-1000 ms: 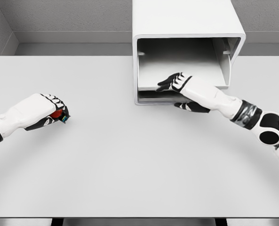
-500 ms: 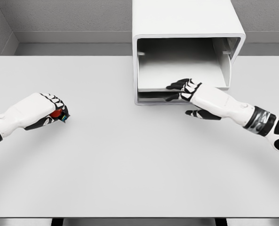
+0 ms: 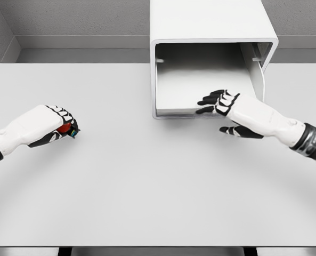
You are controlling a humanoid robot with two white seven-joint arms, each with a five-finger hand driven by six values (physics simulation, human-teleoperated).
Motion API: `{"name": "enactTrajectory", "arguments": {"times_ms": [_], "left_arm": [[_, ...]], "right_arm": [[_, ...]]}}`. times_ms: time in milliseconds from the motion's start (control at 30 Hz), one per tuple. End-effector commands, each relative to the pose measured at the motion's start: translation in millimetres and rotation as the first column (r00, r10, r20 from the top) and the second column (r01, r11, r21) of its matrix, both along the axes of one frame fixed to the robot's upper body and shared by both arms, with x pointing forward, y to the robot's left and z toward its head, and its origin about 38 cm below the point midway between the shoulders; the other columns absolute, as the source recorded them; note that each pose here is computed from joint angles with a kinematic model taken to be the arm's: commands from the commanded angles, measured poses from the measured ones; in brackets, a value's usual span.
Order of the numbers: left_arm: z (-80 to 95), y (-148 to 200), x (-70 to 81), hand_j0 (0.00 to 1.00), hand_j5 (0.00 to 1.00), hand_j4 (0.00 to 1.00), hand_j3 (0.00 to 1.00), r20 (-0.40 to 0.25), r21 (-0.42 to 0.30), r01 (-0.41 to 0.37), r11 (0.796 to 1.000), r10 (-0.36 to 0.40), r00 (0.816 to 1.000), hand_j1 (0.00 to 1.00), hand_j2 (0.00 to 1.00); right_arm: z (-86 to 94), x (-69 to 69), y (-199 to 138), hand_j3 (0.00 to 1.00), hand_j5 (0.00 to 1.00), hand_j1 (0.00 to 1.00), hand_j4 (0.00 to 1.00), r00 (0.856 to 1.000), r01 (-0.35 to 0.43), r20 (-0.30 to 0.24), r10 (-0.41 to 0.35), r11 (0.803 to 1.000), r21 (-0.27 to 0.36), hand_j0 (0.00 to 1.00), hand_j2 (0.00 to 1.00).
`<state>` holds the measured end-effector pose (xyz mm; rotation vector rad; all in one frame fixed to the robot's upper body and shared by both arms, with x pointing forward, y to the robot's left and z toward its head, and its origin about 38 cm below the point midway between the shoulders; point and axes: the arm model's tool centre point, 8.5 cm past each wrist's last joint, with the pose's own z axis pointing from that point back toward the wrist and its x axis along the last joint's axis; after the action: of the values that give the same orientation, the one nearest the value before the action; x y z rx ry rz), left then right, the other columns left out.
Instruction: Slide open multi-storey tabletop storage cabinets and put open load switch and slide close multi-storey tabletop storage cabinets
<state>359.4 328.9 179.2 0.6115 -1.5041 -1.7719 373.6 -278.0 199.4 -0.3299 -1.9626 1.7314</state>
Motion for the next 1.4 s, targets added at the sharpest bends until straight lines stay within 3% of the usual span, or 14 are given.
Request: {"name": "enactTrajectory", "arguments": {"times_ms": [0,200,300,567,700,867,1000,1367], "left_arm": [[2.1,-0.9,-0.2,0.46,0.46,0.46,0.46,0.006,-0.012,-0.001,1.000,0.001,1.000,0.46,0.46],[12.9,-12.3,0.3,0.46,0.46,0.46,0.46,0.055,-0.055,0.007,0.998,-0.004,0.998,0.46,0.46],[20.6,-17.3,-0.9,0.46,0.46,0.46,0.46,0.077,-0.077,0.027,0.997,-0.021,0.997,0.46,0.46],[33.4,-25.8,0.1,0.46,0.46,0.46,0.46,0.117,-0.111,0.054,0.992,-0.041,0.992,0.46,0.46],[42.8,-27.3,3.6,0.46,0.46,0.46,0.46,0.140,-0.130,0.066,0.989,-0.048,0.989,0.46,0.46],[49.8,-35.3,7.7,0.46,0.46,0.46,0.46,0.163,-0.159,0.088,0.983,-0.062,0.985,0.46,0.46],[55.5,-42.7,11.2,0.46,0.46,0.46,0.46,0.185,-0.181,0.102,0.978,-0.068,0.980,0.46,0.46],[69.5,-60.0,18.3,0.46,0.46,0.46,0.46,0.232,-0.243,0.146,0.959,-0.089,0.969,0.46,0.46]], "right_arm": [[6.5,0.2,-1.3,0.85,0.85,0.85,0.85,1.000,0.001,0.012,-0.001,1.000,0.008,0.85,0.85],[16.3,-5.6,-8.6,0.85,0.85,0.85,0.85,1.000,0.001,0.030,-0.001,1.000,-0.007,0.85,0.85],[29.1,-15.5,-14.5,0.84,0.84,0.84,0.84,0.998,0.017,0.067,-0.019,0.999,0.029,0.84,0.84],[46.8,-11.6,-20.1,0.83,0.83,0.83,0.83,0.995,0.033,0.090,-0.039,0.997,0.075,0.83,0.83],[60.9,-9.5,-33.8,0.65,0.65,0.65,0.65,0.993,0.060,0.097,-0.069,0.994,0.094,0.65,0.65],[66.9,-4.6,-55.9,0.64,0.64,0.64,0.64,0.989,0.116,0.083,-0.125,0.988,0.098,0.64,0.64],[63.8,2.0,-78.8,0.64,0.64,0.64,0.64,0.981,0.181,0.061,-0.186,0.980,0.078,0.64,0.64],[58.3,16.2,-133.9,0.58,0.58,0.58,0.58,0.938,0.341,0.038,-0.343,0.939,0.052,0.58,0.58]]}}
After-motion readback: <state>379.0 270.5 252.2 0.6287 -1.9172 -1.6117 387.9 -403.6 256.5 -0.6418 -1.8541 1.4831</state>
